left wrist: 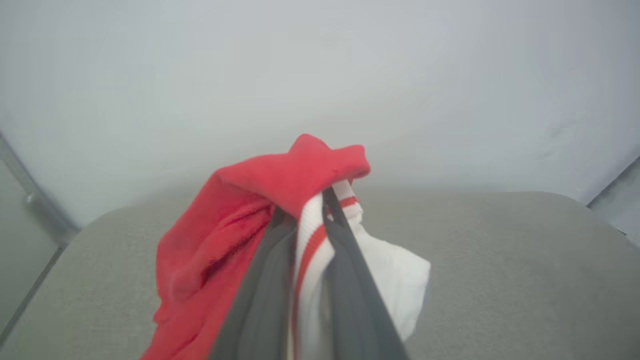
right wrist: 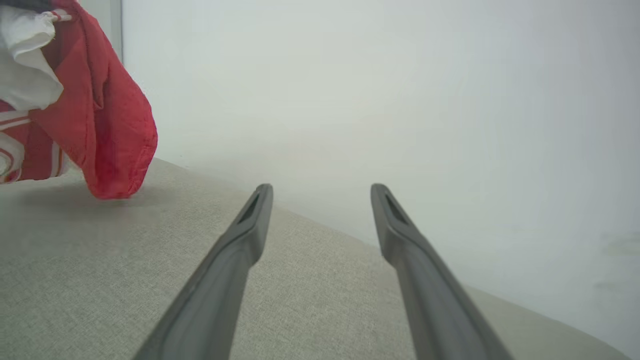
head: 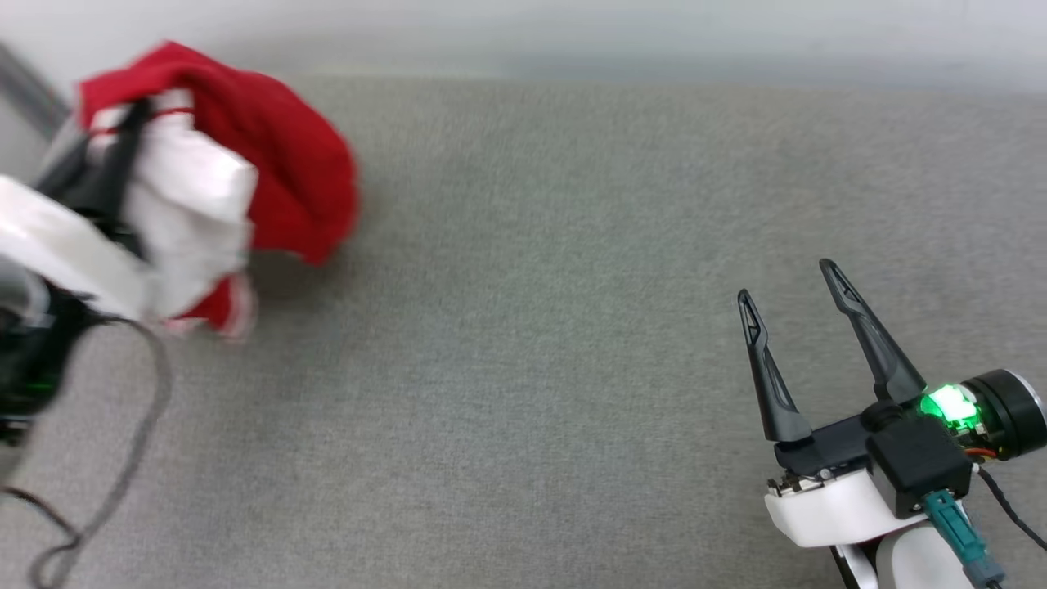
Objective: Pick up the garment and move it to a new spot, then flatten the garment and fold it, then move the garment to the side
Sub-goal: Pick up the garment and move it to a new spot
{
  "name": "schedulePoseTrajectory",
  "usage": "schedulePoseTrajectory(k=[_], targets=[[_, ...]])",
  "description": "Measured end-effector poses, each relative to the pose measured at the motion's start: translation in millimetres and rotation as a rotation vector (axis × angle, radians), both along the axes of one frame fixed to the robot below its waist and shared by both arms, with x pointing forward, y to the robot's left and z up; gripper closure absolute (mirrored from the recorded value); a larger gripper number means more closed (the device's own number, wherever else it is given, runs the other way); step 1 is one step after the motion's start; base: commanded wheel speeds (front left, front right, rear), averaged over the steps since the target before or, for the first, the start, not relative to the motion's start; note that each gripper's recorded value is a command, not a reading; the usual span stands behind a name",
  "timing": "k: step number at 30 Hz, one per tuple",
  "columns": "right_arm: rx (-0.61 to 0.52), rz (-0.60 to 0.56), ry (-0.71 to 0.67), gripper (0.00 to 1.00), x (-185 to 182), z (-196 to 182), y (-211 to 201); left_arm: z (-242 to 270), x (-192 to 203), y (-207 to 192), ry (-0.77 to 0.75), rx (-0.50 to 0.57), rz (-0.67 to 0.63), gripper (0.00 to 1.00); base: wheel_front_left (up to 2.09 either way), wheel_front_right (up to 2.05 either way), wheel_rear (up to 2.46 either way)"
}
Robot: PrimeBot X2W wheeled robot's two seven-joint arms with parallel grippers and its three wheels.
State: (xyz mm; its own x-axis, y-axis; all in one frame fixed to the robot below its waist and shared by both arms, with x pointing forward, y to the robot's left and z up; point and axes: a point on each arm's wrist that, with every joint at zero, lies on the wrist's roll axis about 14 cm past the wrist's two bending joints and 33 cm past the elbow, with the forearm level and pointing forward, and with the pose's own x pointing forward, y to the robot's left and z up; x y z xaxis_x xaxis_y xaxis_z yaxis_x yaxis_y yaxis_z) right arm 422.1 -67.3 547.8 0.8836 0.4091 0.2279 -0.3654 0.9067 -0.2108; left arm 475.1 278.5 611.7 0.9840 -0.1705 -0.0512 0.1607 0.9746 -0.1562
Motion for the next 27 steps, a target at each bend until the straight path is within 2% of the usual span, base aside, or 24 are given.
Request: schedulePoseTrajectory(k=[7, 14, 21, 25, 26, 27], targets=[[0.025, -0.071, -0.036, 0.0, -13, 19, -26, 17, -2, -107, -0.067, -0.159, -0.15, 1.0, 0.0, 0.0, 0.0], [0.025, -0.186, -0.05, 0.0, -17, 25, -65, 3, 1, -204, -0.029, -0.272, -0.302, 1.0, 0.0, 0.0, 0.0], [0.044, -0.32, -0.071, 0.0, -16, 33, -113, -35, 4, -303, 0.077, -0.323, -0.476, 1.0, 0.0, 0.0, 0.0], [0.046, -0.42, -0.066, 0.0, -19, 32, -148, -71, -1, -351, 0.157, -0.276, -0.57, 1.0, 0.0, 0.0, 0.0], [0.045, -0.438, -0.057, 0.0, -20, 29, -154, -79, -5, -362, 0.173, -0.262, -0.601, 0.89, 0.0, 0.0, 0.0], [0.042, -0.454, -0.047, 0.0, -21, 26, -159, -89, -7, -372, 0.192, -0.246, -0.626, 0.53, 0.0, 0.0, 0.0]])
